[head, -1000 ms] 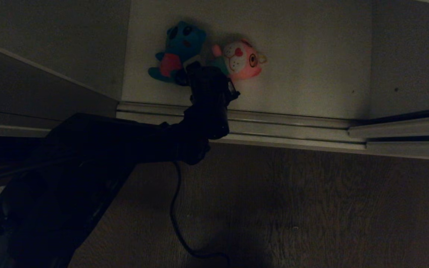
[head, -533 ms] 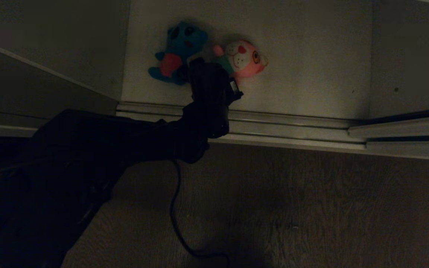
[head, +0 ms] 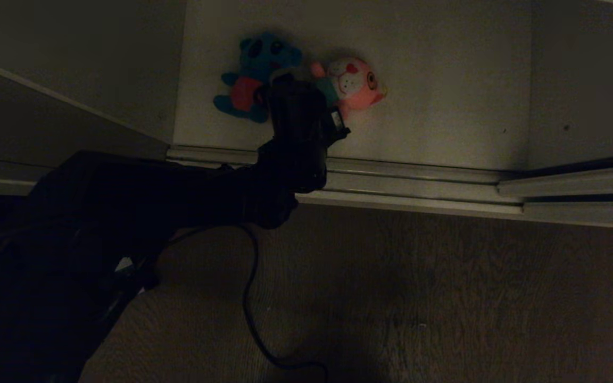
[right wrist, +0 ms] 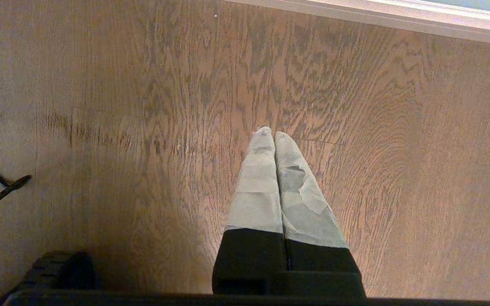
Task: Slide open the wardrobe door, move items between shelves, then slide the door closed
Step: Place the pink doll on the lower shelf
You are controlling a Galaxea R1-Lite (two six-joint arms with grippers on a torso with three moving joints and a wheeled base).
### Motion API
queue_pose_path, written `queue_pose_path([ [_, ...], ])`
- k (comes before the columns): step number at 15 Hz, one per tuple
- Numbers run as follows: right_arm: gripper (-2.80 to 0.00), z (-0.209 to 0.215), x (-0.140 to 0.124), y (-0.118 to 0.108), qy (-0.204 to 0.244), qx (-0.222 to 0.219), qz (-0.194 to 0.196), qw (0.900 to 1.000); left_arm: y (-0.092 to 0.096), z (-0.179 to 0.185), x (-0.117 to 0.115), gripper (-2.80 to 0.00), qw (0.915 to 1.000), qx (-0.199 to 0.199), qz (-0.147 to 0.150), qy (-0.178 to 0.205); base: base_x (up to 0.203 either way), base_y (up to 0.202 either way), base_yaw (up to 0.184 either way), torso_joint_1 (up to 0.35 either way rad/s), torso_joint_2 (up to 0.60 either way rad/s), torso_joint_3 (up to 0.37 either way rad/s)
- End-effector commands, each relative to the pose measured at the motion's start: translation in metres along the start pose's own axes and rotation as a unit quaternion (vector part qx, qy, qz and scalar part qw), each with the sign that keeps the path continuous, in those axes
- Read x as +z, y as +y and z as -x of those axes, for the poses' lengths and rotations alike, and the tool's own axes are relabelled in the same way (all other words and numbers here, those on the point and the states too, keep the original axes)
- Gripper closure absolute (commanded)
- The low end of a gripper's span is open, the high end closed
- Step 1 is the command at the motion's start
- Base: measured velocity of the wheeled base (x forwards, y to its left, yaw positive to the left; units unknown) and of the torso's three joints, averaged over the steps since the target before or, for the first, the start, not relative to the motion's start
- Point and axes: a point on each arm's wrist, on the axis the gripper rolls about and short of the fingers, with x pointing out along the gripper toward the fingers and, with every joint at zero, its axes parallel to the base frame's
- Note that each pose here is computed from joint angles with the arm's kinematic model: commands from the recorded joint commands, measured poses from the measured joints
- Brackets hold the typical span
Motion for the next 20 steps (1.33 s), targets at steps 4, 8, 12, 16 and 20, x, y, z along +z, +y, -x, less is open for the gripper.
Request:
queue_pose_path([
  [4, 0.0, 0.0, -0.001, 0.0, 0.002, 0.0, 0.0, 1.0, -0.002, 0.002, 0.003, -1.98, 1.0, 0.0, -0.006, 0.001, 0.0, 0.0, 0.0, 0.0, 0.0, 0.0],
  [8, 0.0, 0.0, -0.001, 0.0, 0.002, 0.0, 0.0, 1.0, -0.001, 0.0, -0.007, -2.8, 0.9997, -0.01, -0.014, 0.015, 0.0, 0.0, 0.0, 0.0, 0.0, 0.0],
  [12, 0.0, 0.0, -0.001, 0.0, 0.002, 0.0, 0.0, 1.0, -0.004, 0.004, 0.005, -2.8, 0.9999, -0.015, -0.004, 0.004, 0.0, 0.0, 0.0, 0.0, 0.0, 0.0],
  [16, 0.0, 0.0, -0.001, 0.0, 0.002, 0.0, 0.0, 1.0, -0.005, 0.01, 0.023, -2.8, 0.9997, -0.025, 0.002, -0.005, 0.0, 0.0, 0.0, 0.0, 0.0, 0.0],
  [20, 0.0, 0.0, -0.001, 0.0, 0.002, 0.0, 0.0, 1.0, -0.007, 0.023, 0.033, -2.8, 0.9992, -0.041, 0.0, 0.004, 0.0, 0.0, 0.0, 0.0, 0.0, 0.0],
])
